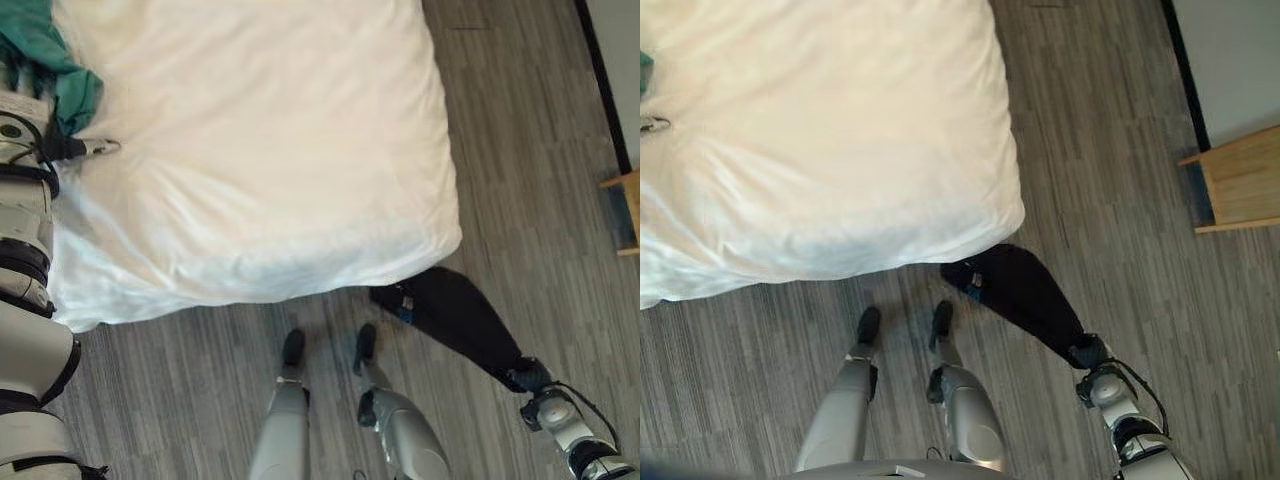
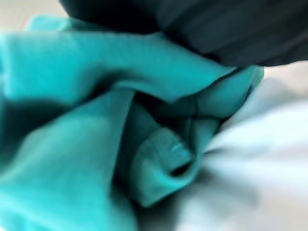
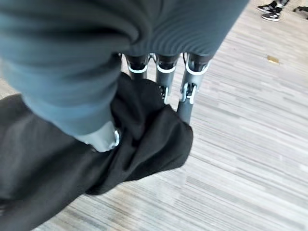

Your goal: Pick up bed clothes into laundry basket.

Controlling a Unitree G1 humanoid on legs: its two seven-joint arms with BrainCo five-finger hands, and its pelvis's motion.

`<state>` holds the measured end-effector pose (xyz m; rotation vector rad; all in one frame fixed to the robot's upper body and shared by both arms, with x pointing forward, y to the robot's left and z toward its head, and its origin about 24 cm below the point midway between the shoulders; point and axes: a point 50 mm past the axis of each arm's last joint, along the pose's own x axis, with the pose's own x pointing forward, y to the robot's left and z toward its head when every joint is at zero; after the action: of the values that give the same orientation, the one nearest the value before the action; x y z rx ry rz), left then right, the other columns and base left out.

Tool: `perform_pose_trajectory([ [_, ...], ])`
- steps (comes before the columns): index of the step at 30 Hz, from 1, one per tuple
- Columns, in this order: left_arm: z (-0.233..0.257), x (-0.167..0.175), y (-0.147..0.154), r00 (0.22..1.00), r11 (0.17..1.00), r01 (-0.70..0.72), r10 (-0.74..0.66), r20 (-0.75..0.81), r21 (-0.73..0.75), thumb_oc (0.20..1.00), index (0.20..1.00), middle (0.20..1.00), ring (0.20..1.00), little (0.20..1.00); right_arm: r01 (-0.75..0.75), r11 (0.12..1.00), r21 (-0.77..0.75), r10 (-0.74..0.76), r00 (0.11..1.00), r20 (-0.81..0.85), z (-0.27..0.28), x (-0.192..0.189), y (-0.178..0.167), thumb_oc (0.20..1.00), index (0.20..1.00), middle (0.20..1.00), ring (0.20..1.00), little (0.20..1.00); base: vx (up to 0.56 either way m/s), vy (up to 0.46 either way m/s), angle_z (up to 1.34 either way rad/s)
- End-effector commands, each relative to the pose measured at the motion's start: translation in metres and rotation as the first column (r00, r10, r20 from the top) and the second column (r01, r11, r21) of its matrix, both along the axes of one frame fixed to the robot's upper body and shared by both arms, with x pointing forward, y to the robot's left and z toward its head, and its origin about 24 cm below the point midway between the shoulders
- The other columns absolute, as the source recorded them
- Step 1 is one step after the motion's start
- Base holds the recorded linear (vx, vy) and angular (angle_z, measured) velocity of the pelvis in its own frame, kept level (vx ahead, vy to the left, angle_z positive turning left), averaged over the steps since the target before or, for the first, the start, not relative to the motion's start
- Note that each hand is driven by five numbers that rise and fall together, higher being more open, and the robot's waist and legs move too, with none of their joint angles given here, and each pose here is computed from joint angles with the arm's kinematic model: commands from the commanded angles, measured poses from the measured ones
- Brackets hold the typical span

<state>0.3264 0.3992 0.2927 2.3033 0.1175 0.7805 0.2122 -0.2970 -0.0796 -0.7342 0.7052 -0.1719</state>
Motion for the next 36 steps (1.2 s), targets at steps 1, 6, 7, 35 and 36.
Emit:
perform_pose_trajectory([
  [1,0.024,-0.028,0.029,0.979,0.979,-0.201,0.2,0.044,0.037,0.2,0.2,0.2,0.2,0.2,0.101,0.994,-0.048,-0.102,0.995,-0.012,0.012,-0.02,-0.043,0.2,0.2,0.2,0.2,0.2,0.01,0.011,0.05],
  [6,0.032,-0.032,0.03,0.98,0.982,-0.186,0.183,0.084,0.032,0.2,0.2,0.2,0.2,0.2,0.079,0.996,-0.044,-0.079,0.997,-0.014,0.015,-0.019,-0.046,0.2,0.2,0.2,0.2,0.2,0.0,0.0,0.0],
  [7,0.037,-0.03,0.026,0.982,0.987,-0.159,0.156,0.109,0.022,0.2,0.2,0.2,0.2,0.2,0.082,0.996,-0.044,-0.083,0.996,-0.015,0.016,-0.02,-0.047,0.2,0.2,0.2,0.2,0.2,0.0,0.0,0.0],
  [35,-0.084,-0.027,-0.337,0.109,-0.526,0.731,-0.54,0.835,-0.436,0.2,0.2,0.2,0.2,0.2,0.125,0.984,-0.13,-0.02,0.791,0.611,0.141,0.045,-0.045,0.2,0.2,0.2,0.2,0.2,0.02,-0.013,-0.22],
  [36,-0.106,-0.024,-0.362,0.191,-0.628,0.593,-0.499,0.845,-0.504,0.2,0.2,0.2,0.2,0.2,0.138,0.985,-0.103,-0.027,0.714,0.699,0.164,0.054,-0.041,0.2,0.2,0.2,0.2,0.2,0.11,-0.012,-0.14],
])
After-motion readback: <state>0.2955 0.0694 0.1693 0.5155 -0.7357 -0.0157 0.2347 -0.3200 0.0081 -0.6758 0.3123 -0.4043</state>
